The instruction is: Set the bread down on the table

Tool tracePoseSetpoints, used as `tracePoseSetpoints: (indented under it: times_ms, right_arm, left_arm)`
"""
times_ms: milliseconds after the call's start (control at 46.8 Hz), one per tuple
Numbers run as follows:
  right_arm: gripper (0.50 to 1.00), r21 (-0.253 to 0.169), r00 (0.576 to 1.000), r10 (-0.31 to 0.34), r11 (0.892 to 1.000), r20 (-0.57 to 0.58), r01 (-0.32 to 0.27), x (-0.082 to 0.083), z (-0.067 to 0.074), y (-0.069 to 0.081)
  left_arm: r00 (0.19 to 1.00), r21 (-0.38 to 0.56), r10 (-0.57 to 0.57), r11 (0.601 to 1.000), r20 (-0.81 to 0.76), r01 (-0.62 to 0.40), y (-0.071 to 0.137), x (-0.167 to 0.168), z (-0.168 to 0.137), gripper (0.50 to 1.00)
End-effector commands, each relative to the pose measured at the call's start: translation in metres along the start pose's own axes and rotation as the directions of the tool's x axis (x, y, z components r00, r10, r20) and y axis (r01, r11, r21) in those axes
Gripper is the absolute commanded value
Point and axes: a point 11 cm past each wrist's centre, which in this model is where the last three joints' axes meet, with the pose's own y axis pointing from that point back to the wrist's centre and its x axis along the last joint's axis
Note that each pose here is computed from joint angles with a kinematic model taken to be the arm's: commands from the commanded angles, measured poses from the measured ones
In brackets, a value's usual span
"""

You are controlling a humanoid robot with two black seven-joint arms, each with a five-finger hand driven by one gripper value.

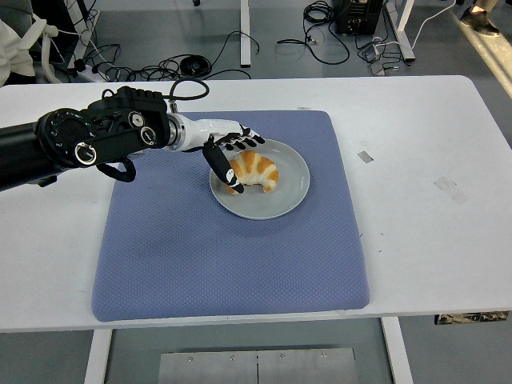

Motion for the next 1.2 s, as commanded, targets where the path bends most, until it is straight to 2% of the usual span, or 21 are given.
tracePoseSetpoints:
  times_ms: [0, 235, 385, 962, 1047, 1132, 1175]
  right_arm:
    - [1.000, 0.000, 1.000, 0.000, 1.000, 0.000, 0.000, 0.0000, 0.0000, 0.0000]
    - [1.000, 0.000, 1.000, 0.000, 1.000, 0.000, 0.000, 0.0000, 0.0000, 0.0000]
    - [1.000, 0.000, 1.000, 0.000, 1.000, 0.000, 0.000, 0.0000, 0.0000, 0.0000]
    - [1.000, 0.000, 1.000, 0.000, 1.000, 0.000, 0.000, 0.0000, 0.0000, 0.0000]
    - [1.000, 0.000, 1.000, 0.000, 1.000, 0.000, 0.000, 0.0000, 0.0000, 0.0000]
    - [1.000, 0.000, 1.000, 0.000, 1.000, 0.000, 0.000, 0.0000, 0.0000, 0.0000]
    - [1.000, 0.000, 1.000, 0.000, 1.000, 0.000, 0.000, 0.0000, 0.0000, 0.0000]
  left_arm:
    - [1.000, 0.002, 0.002, 1.000, 0.004, -0.002, -0.0013, -0.0020, -0.0002, 0.937]
    - [1.000, 0.004, 0.010, 1.000, 0.022, -0.010, -0.0014, -0.0010, 0.0005, 0.821]
    - [1.000, 0.003, 0.011, 1.000, 0.023, -0.011, -0.0023, -0.0022, 0.0008, 0.771]
    - [0.999, 0.011, 0.010, 1.000, 0.049, -0.010, -0.0052, -0.0060, 0.0023, 0.736]
    - [0.997, 0.015, 0.011, 1.000, 0.073, -0.012, -0.0047, -0.0048, 0.0026, 0.678]
    - [0.996, 0.015, 0.006, 1.000, 0.084, -0.007, -0.0047, -0.0063, 0.0033, 0.571]
    - [0.996, 0.016, 0.005, 1.000, 0.083, -0.006, -0.0049, -0.0068, 0.0028, 0.549]
